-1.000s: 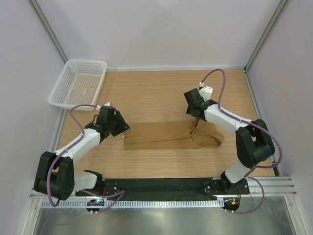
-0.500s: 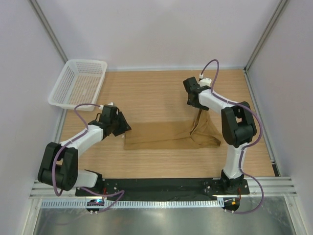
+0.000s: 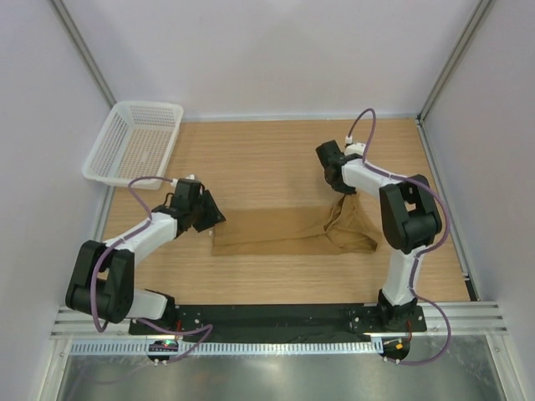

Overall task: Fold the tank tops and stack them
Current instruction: Fold the tank top

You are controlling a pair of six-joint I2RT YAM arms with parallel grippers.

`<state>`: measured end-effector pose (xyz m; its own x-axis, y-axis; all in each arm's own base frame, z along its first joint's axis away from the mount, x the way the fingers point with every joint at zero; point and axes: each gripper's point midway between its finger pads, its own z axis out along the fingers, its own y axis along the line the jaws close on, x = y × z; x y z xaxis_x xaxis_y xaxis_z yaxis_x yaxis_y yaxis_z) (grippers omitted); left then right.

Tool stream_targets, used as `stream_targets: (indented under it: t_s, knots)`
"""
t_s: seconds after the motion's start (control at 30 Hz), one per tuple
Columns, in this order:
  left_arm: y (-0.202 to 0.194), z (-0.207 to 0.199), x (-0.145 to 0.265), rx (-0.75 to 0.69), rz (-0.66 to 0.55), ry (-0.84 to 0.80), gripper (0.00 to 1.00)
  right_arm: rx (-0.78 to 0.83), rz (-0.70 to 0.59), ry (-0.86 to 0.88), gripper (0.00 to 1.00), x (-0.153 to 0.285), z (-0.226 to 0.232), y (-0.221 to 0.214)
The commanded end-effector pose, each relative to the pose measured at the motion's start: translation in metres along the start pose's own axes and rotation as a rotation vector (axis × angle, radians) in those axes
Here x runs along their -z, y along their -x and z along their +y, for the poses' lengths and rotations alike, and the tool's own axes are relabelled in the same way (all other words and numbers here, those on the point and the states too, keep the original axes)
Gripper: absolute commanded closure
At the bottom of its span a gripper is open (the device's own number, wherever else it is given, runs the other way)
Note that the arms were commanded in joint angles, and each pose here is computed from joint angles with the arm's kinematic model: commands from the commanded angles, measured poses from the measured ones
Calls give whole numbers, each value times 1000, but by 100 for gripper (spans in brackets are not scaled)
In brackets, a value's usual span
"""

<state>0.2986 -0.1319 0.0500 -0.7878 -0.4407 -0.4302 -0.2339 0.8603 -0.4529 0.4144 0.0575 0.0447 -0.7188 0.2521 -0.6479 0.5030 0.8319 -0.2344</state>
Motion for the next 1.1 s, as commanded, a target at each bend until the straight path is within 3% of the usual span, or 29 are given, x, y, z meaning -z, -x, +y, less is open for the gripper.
stream_targets:
  t_s: [0.0, 0.37, 0.7, 1.07]
  knots:
    - [9, -14, -3, -24, -24, -52, 56, -158, -126, 30, 99, 32, -21, 33]
    - [-6, -7, -20, -28, 49, -27, 57, -409, -221, 100, 97, 45, -67, -4]
    - [-13, 2, -33, -17, 87, 13, 59, -653, -216, 98, 94, 34, -106, -39]
    - [-24, 12, -47, -13, 145, 49, 60, -679, -268, 6, 88, 27, -144, -40]
